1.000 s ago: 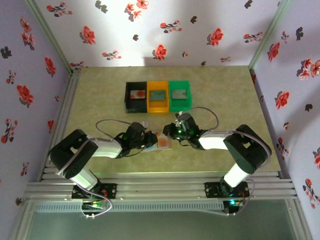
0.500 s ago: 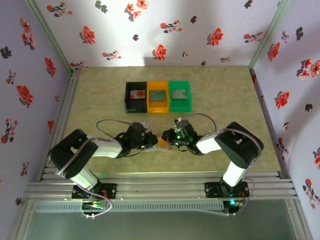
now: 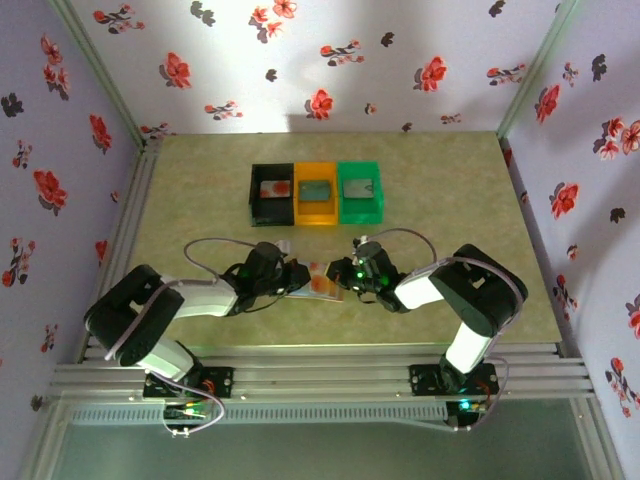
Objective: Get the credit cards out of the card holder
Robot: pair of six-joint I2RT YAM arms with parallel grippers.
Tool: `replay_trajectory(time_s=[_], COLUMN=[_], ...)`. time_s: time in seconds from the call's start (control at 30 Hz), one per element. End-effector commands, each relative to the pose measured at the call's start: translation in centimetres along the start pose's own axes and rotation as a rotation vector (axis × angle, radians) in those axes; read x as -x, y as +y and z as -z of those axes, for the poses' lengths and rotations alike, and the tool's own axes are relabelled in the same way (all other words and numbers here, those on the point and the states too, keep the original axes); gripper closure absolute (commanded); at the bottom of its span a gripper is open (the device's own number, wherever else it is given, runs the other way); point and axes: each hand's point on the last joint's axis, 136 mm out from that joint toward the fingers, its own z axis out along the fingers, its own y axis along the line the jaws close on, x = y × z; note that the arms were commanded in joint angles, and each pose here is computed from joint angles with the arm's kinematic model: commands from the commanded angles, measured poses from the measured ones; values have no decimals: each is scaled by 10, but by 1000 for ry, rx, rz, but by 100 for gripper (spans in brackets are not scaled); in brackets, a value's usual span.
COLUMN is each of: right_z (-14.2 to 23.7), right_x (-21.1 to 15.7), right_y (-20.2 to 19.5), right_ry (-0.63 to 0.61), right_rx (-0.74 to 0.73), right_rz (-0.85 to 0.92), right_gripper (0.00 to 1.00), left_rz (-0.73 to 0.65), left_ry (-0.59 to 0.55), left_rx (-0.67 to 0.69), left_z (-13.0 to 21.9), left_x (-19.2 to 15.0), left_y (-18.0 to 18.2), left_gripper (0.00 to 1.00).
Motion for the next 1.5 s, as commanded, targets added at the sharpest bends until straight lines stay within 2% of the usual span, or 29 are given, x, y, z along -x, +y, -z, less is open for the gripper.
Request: replay_trajectory(time_s=[0.0, 0.27, 0.37, 0.43, 0.53, 0.63, 0.83, 0.97, 1.07, 1.17, 1.4, 1.47], right_z=[4, 7, 13, 21, 33, 45, 52, 49, 52, 56, 60, 62], right_x=[-7, 6, 13, 16, 16, 13, 3, -1, -4, -7, -10, -9], right_y=[-32, -4, 19, 37, 57, 72, 88, 90, 102, 114, 119, 120], right_ry=[25, 47, 57, 63, 69, 60, 80, 89, 85, 77, 68, 59], right_rx=[-103, -50, 17, 69, 131, 193, 312, 340, 413, 471, 500, 500], right_rz=[-24, 54, 105, 149, 218, 264, 265, 250, 252, 269, 281, 285], right_gripper=[98, 92, 78, 62, 45, 39, 36, 38, 45, 55, 86, 92], left_rz=[-28, -98, -124, -132, -135, -134, -128, -119, -111, -106, -103, -101], left_ry=[-40, -134, -155, -149, -147, -145, -147, -155, -150, -151, -151, -150], left_rx=[-37, -154, -209, -236, -239, -259, -316, -344, -351, -357, -348, -343], left_z=[12, 48, 59, 62, 63, 63, 63, 64, 64, 64, 63, 62], left_x=[11, 31, 33, 31, 28, 27, 28, 29, 28, 28, 28, 28], left_y=[-6, -35, -48, -53, -50, -51, -62, -66, -66, -65, -64, -63], left_gripper=[100, 100, 100, 100, 100, 100, 100, 100, 100, 100, 100, 92])
